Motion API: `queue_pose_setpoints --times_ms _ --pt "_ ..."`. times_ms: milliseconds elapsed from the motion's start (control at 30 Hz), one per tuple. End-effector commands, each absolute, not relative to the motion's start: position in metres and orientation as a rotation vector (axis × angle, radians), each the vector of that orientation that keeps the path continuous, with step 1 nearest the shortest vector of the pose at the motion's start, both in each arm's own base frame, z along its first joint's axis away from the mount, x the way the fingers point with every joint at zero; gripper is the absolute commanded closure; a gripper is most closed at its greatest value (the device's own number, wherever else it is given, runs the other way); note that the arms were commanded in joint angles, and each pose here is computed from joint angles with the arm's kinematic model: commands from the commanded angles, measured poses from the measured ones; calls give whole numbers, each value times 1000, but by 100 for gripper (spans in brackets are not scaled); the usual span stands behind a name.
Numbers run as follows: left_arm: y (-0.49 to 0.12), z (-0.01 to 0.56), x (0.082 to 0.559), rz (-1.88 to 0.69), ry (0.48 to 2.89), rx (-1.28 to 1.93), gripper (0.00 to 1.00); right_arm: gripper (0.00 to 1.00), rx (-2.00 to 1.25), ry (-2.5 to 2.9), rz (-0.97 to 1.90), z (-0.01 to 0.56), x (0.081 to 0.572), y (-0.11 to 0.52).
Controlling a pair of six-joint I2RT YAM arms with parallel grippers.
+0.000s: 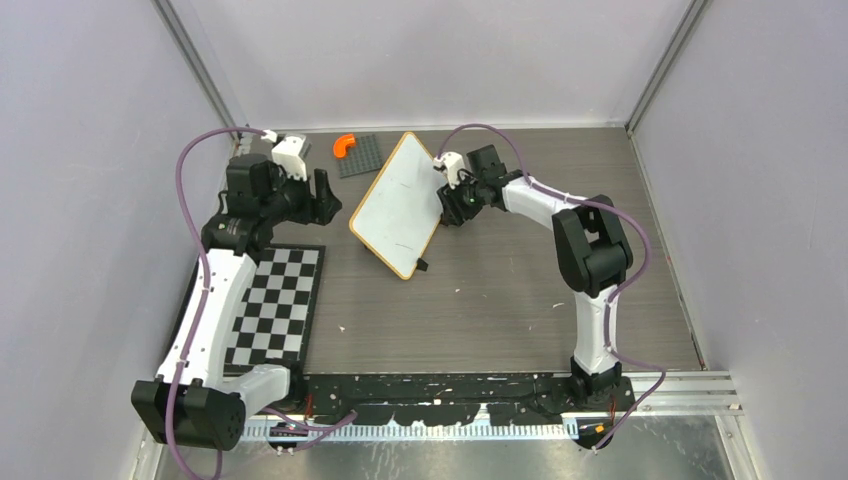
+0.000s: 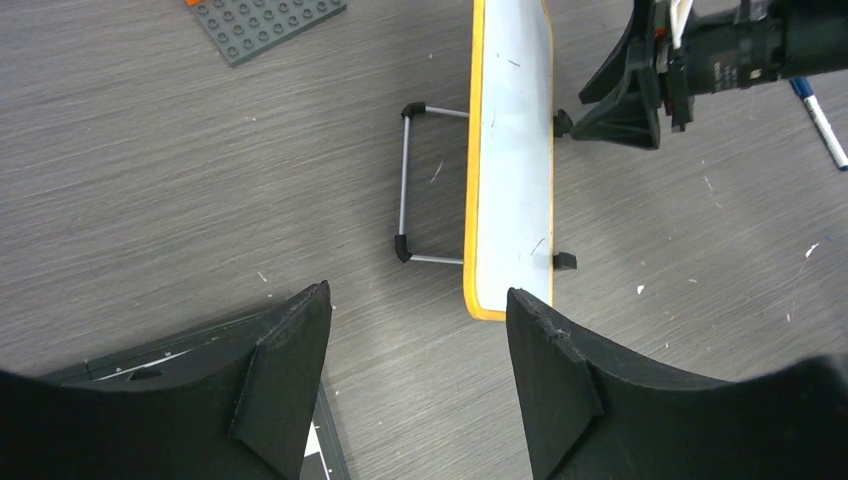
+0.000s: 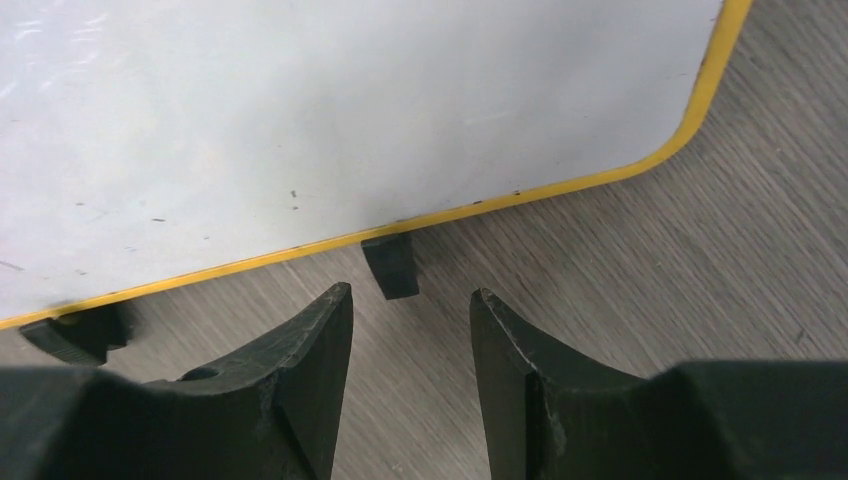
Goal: Write a sentence on the whiteboard
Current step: Move the whiteboard to the center of the board.
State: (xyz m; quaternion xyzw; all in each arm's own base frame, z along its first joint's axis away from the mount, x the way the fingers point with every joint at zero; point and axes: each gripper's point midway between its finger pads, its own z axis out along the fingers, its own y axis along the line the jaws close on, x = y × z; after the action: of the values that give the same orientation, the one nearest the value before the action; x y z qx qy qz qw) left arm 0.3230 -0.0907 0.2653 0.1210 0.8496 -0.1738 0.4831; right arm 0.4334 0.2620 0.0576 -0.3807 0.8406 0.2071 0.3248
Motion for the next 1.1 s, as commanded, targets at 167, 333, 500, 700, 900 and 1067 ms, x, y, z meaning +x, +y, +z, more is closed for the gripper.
queue_pose_setpoints --times_ms 167,333,500,700,900,1067 --pt "-88 288 334 -457 1991 248 33 51 -1069 2145 541 55 443 278" --pt "-84 292 337 -462 1977 219 33 55 -1075 2139 544 48 441 283" --pt "-81 296 336 -464 1964 201 33 64 -1079 2130 536 47 442 286" --pt "-75 294 333 -464 1961 187 33 91 -1079 2135 535 51 426 284" --pt "-70 288 331 -479 1959 158 32 100 -1019 2157 519 63 388 271" --pt "-68 287 328 -486 1948 143 32 100 -1063 2179 521 67 338 266"
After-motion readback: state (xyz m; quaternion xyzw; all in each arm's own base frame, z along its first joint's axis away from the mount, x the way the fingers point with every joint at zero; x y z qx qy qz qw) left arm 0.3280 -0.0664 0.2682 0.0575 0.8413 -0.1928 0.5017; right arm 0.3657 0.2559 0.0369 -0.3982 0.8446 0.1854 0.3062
